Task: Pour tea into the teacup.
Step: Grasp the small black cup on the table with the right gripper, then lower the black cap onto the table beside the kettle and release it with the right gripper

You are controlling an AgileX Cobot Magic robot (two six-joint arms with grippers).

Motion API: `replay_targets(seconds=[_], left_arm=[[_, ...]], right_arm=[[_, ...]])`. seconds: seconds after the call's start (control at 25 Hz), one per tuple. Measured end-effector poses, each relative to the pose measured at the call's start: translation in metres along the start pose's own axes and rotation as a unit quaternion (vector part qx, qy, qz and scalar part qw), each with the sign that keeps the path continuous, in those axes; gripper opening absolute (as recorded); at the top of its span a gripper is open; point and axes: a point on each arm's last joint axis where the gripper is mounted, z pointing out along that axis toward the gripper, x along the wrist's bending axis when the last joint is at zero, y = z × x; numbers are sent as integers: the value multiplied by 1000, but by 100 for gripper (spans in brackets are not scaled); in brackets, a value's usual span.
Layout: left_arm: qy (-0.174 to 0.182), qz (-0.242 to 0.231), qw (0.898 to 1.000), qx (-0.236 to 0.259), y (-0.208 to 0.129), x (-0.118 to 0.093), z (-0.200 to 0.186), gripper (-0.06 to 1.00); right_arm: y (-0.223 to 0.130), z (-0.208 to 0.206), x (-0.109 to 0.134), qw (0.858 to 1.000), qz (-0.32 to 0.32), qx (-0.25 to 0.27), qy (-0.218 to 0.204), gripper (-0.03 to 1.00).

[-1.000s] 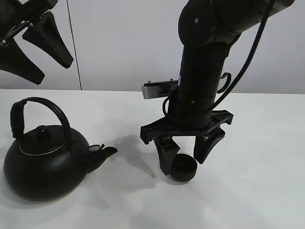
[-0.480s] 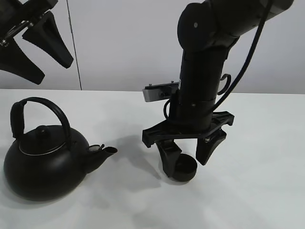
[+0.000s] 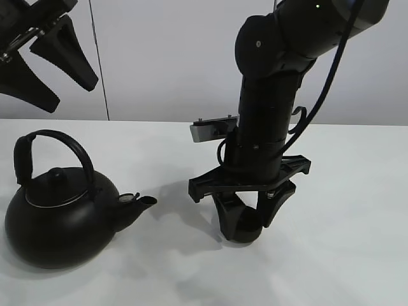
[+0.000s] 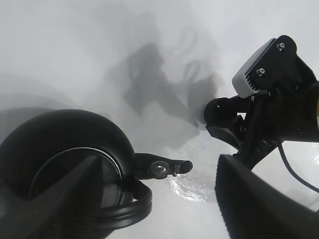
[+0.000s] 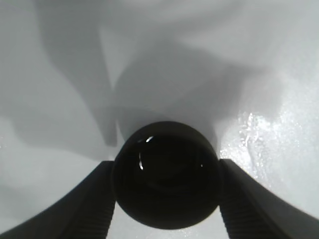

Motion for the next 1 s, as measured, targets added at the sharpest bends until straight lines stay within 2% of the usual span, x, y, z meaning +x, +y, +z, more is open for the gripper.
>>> replay_targets(seconds=[0.36,0.6,0.76,0.88,1.0], left_arm=[[0,0,1000,0,0,0,0,47],[0,0,1000,0,0,0,0,47],[0,0,1000,0,0,0,0,47],[0,0,1000,0,0,0,0,47],[0,0,1000,0,0,0,0,47]], right_arm=[[0,-2,3,1000,15,-2,18,40],[1,-20,6,999,24,-26,33,40],[3,-22,12,997,19,-36,65,40],[6,-23,16,995,14,-55,86,40],[11,-23,16,993,14,-80,88,40]])
